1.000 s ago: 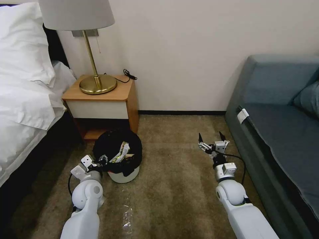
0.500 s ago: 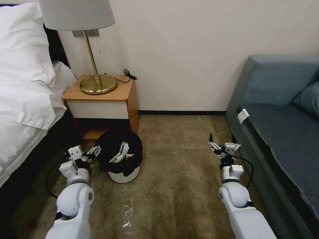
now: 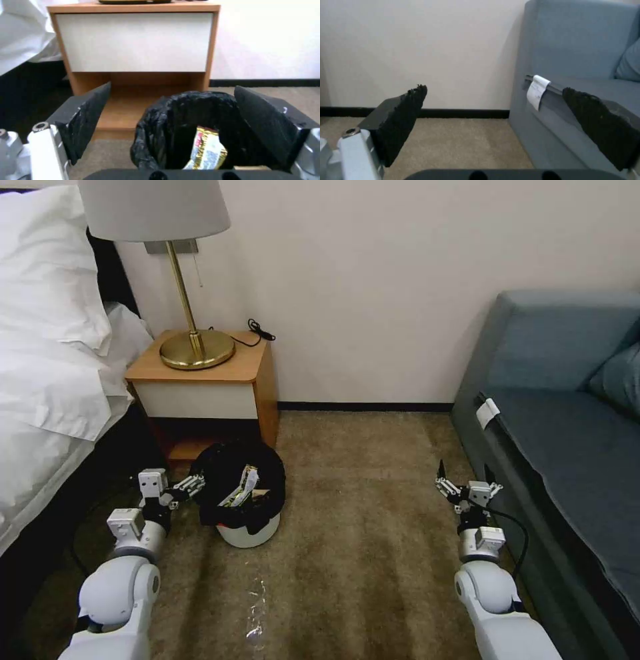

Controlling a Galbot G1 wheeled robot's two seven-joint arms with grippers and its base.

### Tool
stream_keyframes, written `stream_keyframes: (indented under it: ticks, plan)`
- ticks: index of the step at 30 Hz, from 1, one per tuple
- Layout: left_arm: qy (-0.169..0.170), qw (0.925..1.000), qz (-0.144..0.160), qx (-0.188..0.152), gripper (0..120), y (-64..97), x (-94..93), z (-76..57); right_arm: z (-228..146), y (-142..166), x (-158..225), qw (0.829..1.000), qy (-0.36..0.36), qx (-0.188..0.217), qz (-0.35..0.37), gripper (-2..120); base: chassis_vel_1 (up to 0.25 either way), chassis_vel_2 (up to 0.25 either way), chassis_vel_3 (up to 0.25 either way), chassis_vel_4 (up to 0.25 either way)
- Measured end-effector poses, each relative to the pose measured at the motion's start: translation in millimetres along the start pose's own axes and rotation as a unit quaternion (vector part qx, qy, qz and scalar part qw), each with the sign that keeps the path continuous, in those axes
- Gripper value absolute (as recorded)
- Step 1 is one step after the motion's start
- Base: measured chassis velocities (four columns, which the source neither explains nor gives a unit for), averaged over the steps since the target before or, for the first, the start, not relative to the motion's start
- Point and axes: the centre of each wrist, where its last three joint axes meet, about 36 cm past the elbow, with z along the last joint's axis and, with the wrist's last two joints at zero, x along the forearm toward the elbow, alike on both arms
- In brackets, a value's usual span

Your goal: Pick up the trash bin, then pick up the garbage on the floor and place it into the trash bin.

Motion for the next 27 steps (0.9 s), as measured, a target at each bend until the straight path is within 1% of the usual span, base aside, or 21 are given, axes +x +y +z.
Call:
stream_keyframes:
  ticks: [4,8,10,12,27]
  plan:
    - [-0.002,1.0,0.003,0.0,100,-1.2,0.8,6.3,1.5,-5.4,7.9,1.0,0.0,0.008,0.003,100,0.0,0.0,0.0,0.0]
    - [-0.005,1.0,0.001,0.0,100,-2.6,0.7,8.1,1.0,-8.8,10.0,1.0,-0.003,0.012,0.006,100,0.0,0.0,0.0,0.0]
    - [-0.007,1.0,-0.001,-0.002,100,-3.0,0.9,9.4,2.0,-14.0,10.5,1.0,-0.013,0.026,0.01,100,0.0,0.0,0.0,0.0]
    - [-0.007,1.0,-0.002,-0.003,100,-2.8,1.5,9.9,2.8,-15.5,11.1,0.999,-0.015,0.028,0.011,100,0.0,0.0,0.0,0.0]
    - [-0.001,1.0,-0.006,0.003,100,-3.9,4.2,11.3,-3.0,-13.5,9.9,0.999,-0.02,0.02,0.016,100,0.0,0.0,0.0,0.0]
